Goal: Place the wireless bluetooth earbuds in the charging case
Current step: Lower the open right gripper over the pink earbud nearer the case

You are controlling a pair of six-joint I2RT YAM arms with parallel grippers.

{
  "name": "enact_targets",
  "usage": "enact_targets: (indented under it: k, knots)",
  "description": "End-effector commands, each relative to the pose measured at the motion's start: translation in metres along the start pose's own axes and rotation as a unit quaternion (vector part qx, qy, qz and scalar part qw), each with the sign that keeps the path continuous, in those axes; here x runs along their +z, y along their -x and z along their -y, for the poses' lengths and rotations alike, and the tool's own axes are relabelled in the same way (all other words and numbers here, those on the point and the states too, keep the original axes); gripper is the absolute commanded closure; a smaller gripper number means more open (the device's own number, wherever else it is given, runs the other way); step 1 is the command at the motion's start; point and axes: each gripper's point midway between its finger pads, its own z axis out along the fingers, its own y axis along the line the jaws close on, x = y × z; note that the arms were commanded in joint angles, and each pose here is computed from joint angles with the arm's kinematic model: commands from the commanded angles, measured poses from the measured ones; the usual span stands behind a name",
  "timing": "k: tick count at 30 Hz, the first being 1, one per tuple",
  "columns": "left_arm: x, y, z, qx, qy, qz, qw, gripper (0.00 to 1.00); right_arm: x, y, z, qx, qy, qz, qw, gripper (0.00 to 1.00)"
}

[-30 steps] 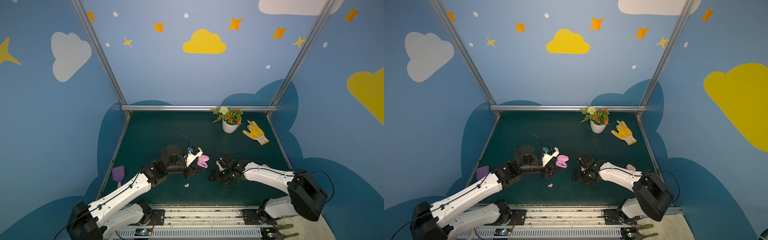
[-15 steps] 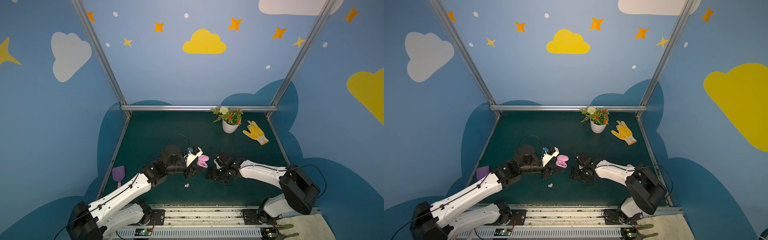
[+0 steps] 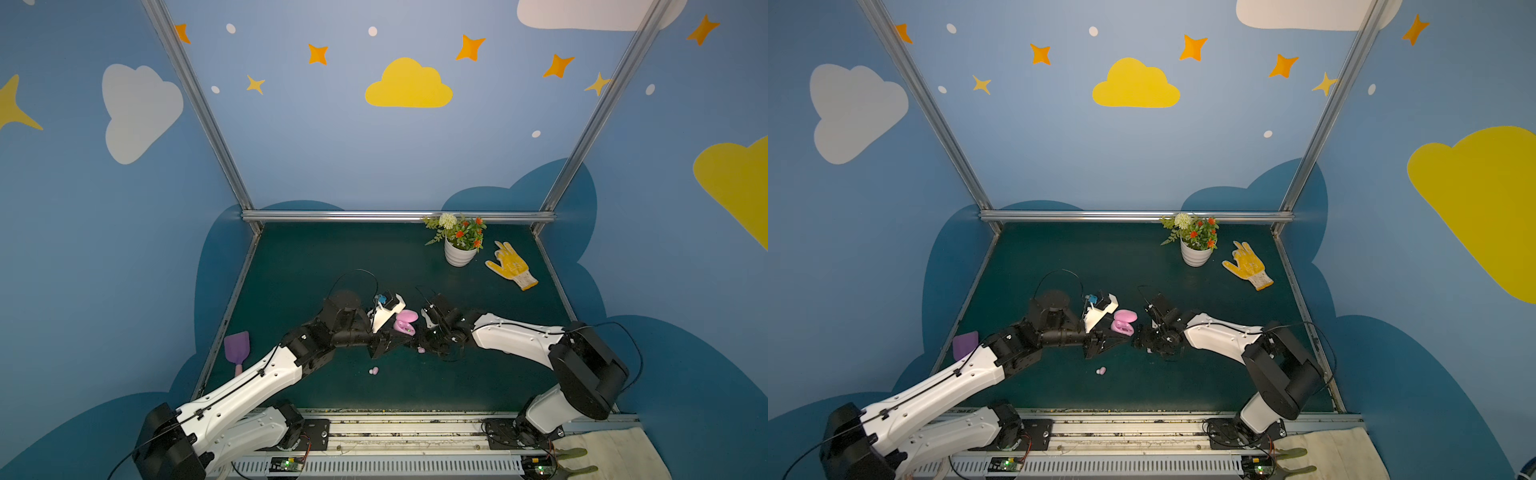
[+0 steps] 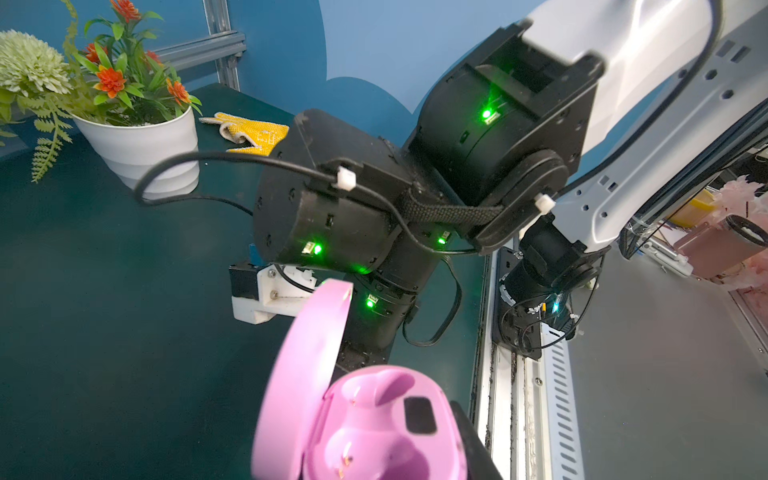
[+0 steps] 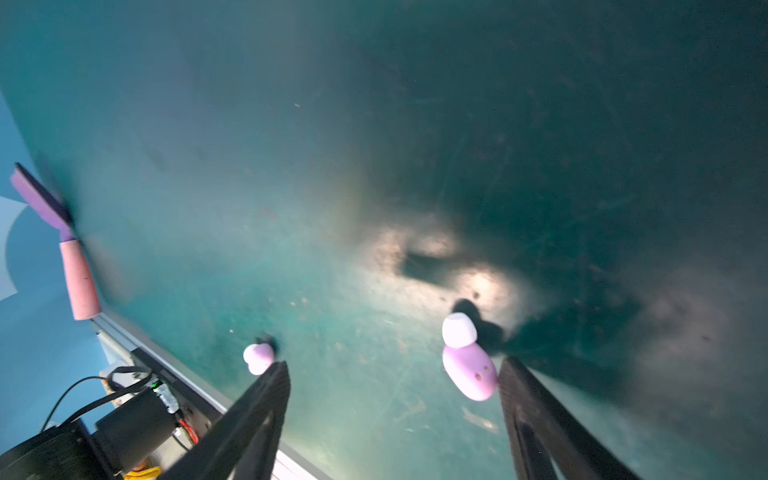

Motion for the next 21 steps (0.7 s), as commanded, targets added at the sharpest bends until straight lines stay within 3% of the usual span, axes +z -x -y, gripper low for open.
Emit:
enact_targets:
  k: [1, 21]
  knots:
    - [-0.002, 0.004, -0.001, 0.007, 0.003, 0.008, 1.0, 0.86, -0.001, 0.01, -0.017, -0.006, 0.026, 0.008, 1.0, 0.22]
    - [-0.003, 0.005, -0.001, 0.008, 0.004, 0.009, 1.0, 0.86, 0.006, 0.012, -0.041, -0.026, 0.054, -0.014, 0.998, 0.22]
